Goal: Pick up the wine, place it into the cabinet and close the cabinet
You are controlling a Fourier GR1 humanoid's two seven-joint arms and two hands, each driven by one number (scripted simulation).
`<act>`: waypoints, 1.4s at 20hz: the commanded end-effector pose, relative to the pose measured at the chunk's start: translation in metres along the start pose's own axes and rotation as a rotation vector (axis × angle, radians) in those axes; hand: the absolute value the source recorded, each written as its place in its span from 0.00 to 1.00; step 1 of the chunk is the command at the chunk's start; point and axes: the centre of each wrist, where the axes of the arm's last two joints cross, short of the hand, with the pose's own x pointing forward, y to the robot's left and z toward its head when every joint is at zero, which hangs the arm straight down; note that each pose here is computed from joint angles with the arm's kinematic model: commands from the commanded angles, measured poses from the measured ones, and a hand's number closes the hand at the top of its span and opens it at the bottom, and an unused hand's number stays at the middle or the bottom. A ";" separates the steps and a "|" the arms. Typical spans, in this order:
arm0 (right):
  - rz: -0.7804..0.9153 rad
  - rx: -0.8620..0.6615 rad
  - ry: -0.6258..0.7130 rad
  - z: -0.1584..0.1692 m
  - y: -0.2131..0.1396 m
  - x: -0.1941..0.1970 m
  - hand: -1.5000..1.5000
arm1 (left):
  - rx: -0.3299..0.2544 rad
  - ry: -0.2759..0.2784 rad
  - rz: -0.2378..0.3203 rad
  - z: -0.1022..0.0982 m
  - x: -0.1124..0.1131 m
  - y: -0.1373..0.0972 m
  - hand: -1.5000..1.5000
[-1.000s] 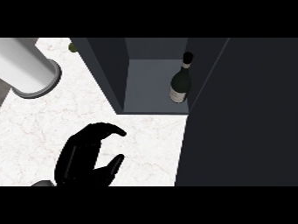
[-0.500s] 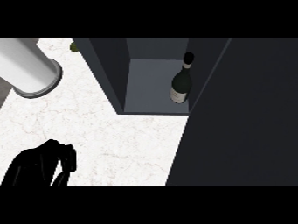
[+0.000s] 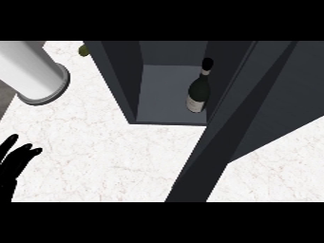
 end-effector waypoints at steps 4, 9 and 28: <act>0.021 0.092 -0.027 -0.032 0.049 0.001 1.00 | 0.048 -0.004 -0.010 0.014 0.019 0.032 0.00; 0.049 0.019 -0.059 -0.048 0.053 -0.003 1.00 | 0.041 -0.013 -0.056 0.014 0.041 0.059 0.00; 0.067 -0.274 -0.129 -0.175 -0.027 0.032 1.00 | 0.023 -0.035 -0.053 0.036 0.073 0.115 0.00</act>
